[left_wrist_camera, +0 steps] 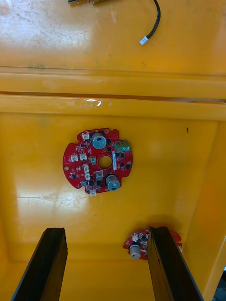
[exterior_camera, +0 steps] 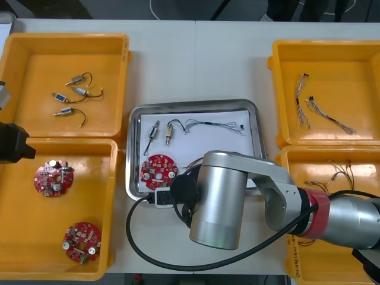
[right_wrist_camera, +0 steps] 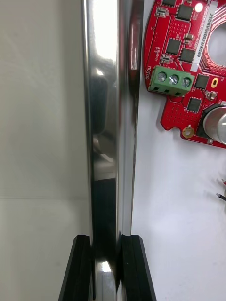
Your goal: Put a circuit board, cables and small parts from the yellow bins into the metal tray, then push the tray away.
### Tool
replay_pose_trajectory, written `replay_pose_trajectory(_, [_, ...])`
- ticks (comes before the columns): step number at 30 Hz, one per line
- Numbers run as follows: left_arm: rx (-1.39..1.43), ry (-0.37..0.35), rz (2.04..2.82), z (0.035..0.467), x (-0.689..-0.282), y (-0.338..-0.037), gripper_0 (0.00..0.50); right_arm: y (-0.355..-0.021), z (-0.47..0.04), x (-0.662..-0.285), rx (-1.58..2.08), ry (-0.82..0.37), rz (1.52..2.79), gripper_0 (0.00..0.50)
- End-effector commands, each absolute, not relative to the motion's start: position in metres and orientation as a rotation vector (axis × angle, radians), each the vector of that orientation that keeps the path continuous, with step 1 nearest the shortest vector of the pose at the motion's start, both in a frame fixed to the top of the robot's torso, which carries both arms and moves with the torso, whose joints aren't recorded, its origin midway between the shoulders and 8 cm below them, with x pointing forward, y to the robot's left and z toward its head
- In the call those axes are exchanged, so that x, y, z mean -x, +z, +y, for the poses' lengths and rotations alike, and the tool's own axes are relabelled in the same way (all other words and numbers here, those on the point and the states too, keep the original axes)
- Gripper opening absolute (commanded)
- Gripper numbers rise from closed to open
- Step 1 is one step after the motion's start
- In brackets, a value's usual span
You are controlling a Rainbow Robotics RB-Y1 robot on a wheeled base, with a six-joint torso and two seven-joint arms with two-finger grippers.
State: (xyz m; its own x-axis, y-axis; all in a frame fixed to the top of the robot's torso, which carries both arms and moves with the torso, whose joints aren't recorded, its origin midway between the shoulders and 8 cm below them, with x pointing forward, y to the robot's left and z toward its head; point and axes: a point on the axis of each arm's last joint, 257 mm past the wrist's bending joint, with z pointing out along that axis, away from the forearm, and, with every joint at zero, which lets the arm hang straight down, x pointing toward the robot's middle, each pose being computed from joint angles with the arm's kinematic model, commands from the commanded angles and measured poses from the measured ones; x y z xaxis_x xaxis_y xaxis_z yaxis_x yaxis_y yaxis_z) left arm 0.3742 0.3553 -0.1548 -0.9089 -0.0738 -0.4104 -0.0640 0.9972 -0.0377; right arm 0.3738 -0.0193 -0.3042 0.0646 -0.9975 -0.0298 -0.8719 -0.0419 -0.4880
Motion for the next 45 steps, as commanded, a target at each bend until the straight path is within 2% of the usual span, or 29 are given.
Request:
replay_pose_trajectory(1, [-0.011, 0.064, 2.696, 0.372, -0.370, -0.142, 0.500, -0.286, -0.018, -0.395, 1.927, -0.510, 1.838, 0.000])
replay_pose_trajectory(7, [-0.011, 0.064, 2.696, 0.372, -0.370, -0.142, 0.500, -0.278, -0.021, -0.409, 1.898, -0.527, 1.857, 0.000])
replay_pose_trajectory(12, [-0.011, 0.064, 2.696, 0.372, -0.370, -0.142, 0.500, -0.271, -0.023, -0.418, 1.877, -0.489, 1.908, 0.000])
replay_pose_trajectory(23, [-0.011, 0.064, 2.696, 0.372, -0.370, -0.142, 0.500, -0.259, -0.018, -0.442, 1.851, -0.544, 1.907, 0.000])
replay_pose_trajectory(36, [-0.011, 0.064, 2.696, 0.372, -0.370, -0.142, 0.500, -0.248, -0.009, -0.468, 1.830, -0.522, 1.895, 0.000])
replay_pose_trajectory(45, [-0.011, 0.064, 2.696, 0.372, -0.370, -0.142, 0.500, -0.237, -0.005, -0.491, 1.826, -0.573, 1.861, 0.000])
